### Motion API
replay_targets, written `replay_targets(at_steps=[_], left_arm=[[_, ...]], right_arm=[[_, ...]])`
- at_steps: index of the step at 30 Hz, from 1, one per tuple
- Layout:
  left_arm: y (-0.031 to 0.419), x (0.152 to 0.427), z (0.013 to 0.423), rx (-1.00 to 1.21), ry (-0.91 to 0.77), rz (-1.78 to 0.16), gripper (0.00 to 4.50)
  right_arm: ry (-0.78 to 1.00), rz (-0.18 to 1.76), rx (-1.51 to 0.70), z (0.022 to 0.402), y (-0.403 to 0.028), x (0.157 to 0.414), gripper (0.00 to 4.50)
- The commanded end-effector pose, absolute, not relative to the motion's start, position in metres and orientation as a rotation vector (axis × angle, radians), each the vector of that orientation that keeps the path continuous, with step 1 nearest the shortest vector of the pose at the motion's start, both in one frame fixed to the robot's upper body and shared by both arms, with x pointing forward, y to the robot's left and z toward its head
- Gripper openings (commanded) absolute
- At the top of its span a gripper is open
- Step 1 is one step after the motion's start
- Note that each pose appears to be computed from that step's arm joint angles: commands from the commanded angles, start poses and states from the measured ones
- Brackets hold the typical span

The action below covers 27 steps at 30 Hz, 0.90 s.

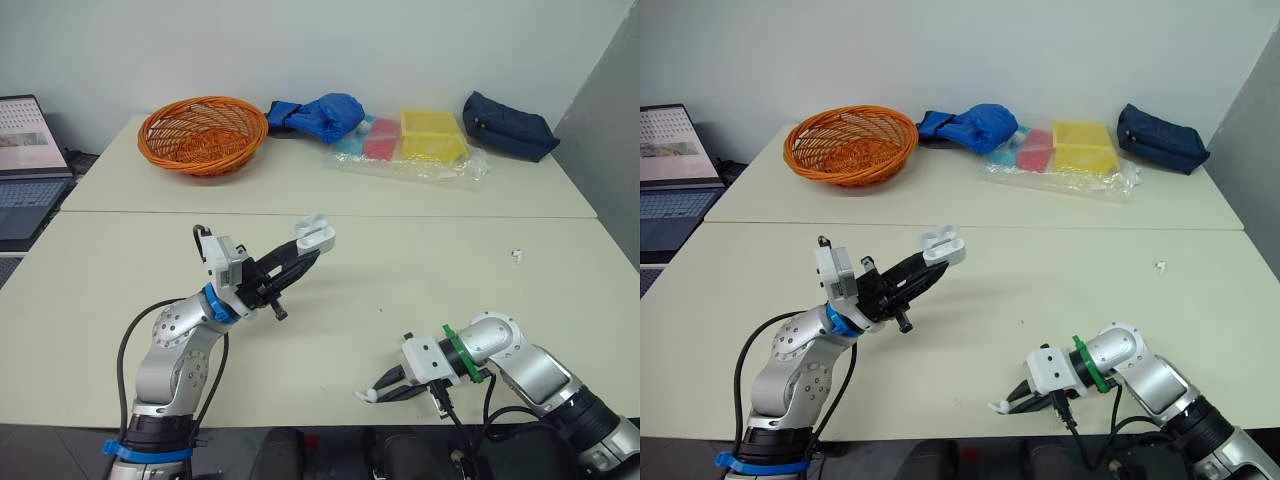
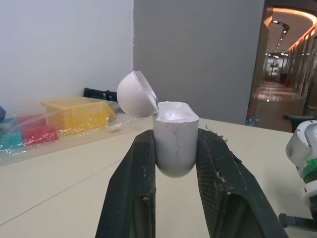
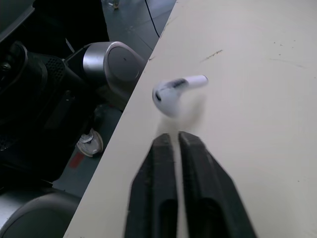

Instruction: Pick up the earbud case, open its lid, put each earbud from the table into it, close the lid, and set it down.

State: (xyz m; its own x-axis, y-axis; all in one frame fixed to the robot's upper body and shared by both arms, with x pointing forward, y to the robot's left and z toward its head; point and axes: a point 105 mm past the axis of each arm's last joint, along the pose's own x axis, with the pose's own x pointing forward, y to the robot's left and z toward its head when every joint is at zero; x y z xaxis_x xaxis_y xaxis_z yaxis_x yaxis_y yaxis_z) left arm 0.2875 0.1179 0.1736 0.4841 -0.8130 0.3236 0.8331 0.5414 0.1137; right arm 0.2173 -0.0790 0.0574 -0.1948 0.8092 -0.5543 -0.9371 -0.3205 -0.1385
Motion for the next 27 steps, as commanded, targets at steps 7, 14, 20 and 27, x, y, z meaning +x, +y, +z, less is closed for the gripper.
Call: replay_targets(at_steps=[7, 14, 20, 27], left_arm=[[0.112, 0.29, 0.182, -0.054, -0.407, -1.012, 0.76], [0.112, 0.293, 0.18, -0.057, -0.406, -1.016, 0.76], [0.113, 0.29, 0.178, -0.061, -0.393, -1.015, 0.76], [0.112, 0.287, 0.179, -0.065, -0.384, -1.02, 0.76]], right_arm=[[0.324, 1.619, -0.589, 0.069, -0.106, 0.229, 0.03], [0.302, 1.507, -0.545, 0.084, -0.12, 0.233, 0.03], [0.256, 1.662, -0.551, 0.091, -0.104, 0.21, 0.58], [0.237, 1.849, -0.58, 0.079, -0.082, 0.197, 3.09]])
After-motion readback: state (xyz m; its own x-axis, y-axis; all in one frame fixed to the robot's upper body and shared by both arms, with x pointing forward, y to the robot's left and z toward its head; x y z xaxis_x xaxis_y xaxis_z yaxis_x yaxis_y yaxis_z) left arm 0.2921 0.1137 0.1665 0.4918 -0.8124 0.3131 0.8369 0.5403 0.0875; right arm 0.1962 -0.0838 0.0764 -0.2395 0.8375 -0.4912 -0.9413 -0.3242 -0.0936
